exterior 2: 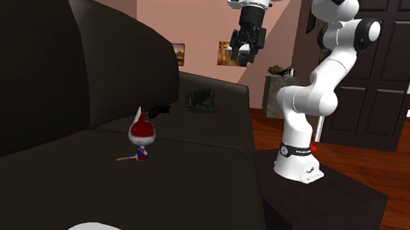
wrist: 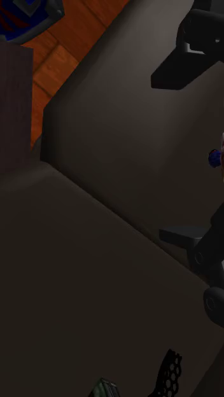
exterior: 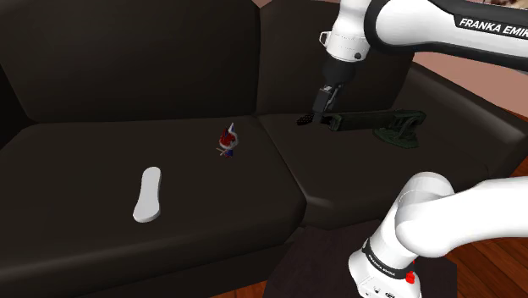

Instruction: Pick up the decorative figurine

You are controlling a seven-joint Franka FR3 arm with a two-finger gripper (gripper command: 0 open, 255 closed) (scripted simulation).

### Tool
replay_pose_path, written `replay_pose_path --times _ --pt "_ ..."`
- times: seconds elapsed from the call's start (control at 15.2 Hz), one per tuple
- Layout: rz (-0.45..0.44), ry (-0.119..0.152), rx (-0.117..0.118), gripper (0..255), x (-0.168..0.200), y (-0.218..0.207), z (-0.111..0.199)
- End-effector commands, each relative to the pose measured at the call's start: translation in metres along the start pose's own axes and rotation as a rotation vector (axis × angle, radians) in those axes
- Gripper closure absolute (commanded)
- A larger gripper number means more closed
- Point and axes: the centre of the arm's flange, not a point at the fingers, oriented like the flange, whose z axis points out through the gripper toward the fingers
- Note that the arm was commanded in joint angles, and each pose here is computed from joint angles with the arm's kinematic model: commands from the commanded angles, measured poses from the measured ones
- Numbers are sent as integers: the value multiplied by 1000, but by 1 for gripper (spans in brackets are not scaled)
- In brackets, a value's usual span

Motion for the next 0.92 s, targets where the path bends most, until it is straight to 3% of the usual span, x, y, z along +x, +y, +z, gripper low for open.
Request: replay_pose_path --times 0.0,0.86 --pt "0 0 0 0 0 0 0" --pt "465 -2 -147 0 141 -84 83"
